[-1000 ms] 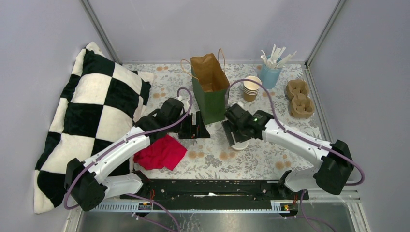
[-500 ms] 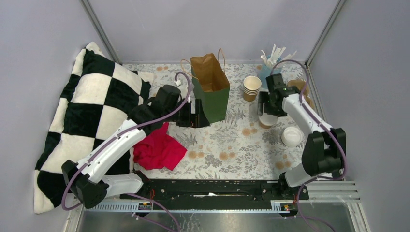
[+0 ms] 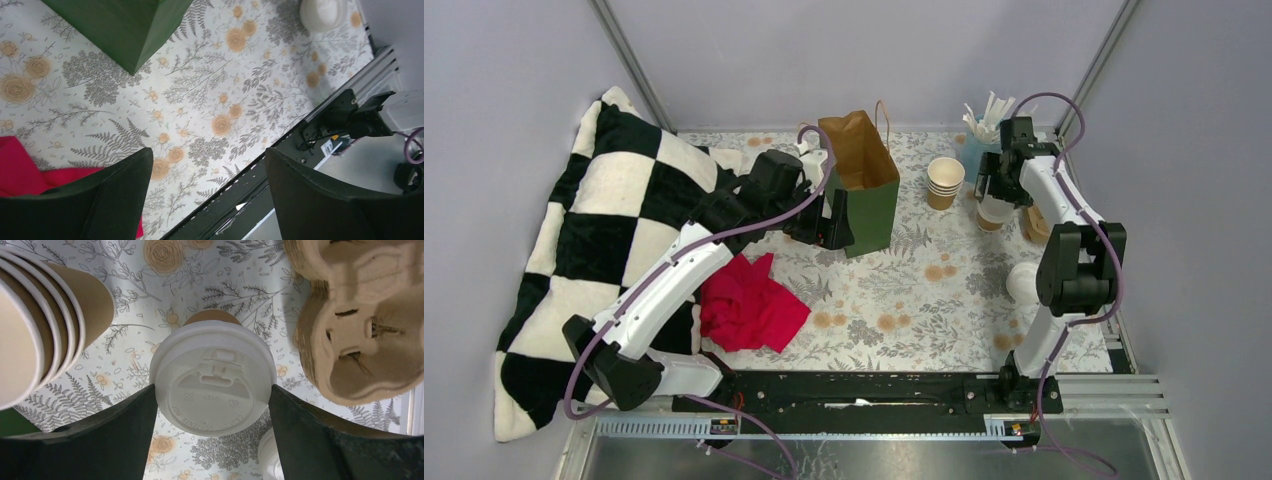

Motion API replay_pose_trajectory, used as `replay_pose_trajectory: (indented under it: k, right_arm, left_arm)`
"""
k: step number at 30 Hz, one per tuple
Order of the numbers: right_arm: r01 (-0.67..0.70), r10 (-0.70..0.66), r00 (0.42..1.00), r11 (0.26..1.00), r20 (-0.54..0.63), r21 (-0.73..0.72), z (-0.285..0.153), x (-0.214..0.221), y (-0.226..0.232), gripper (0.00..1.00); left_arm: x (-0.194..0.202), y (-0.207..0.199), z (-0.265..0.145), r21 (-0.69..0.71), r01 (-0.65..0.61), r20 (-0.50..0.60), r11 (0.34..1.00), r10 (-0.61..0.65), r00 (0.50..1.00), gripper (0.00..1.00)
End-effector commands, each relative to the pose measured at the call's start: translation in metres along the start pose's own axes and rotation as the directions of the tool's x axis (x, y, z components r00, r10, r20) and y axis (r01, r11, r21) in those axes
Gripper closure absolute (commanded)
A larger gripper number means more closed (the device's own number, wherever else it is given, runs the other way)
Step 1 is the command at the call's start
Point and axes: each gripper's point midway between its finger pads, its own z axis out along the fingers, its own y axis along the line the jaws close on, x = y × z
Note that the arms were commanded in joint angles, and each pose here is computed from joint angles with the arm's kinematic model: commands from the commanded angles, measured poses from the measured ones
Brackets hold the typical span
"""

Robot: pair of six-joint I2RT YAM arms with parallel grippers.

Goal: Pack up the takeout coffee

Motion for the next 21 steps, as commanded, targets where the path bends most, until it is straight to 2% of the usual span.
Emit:
replay_pose_trajectory:
  k: [1,6,12,18,21]
  right_arm:
    - [0.0,0.0,1.0,1.0,-0.007,-0.018,0.007,-0.01,0.005,0.16]
    - [-0.005,0.005,0.999,1.0,-0.039,-0.008,0.013,0.0,0.004,0.14]
    - [0.001,-0.001,1.0,1.0,-0.015,0.015,-0.004,-0.01,-0.002,0.01]
    - [-0.019,0.019,0.999,1.0,0.039,0.008,-0.043,-0.038,-0.003,0.0]
    - [-0.066,0.072,0.994,0.995,0.079,-0.076,-0.057,-0.054,0.014,0.03]
  left_arm:
    - [-0.014,0.002,-0.009,0.002,-0.078,0.025,0.997,0.078,0.997,0.14]
    - [-0.014,0.006,-0.011,0.0,-0.102,0.013,0.995,0.102,0.995,0.14]
    - [-0.011,0.006,-0.012,0.007,-0.106,0.01,0.994,0.106,0.994,0.13]
    - [-0.012,0.003,-0.013,0.02,-0.112,0.017,0.993,0.112,0.994,0.13]
    - [-0.013,0.004,-0.014,0.017,-0.116,0.02,0.993,0.116,0.993,0.13]
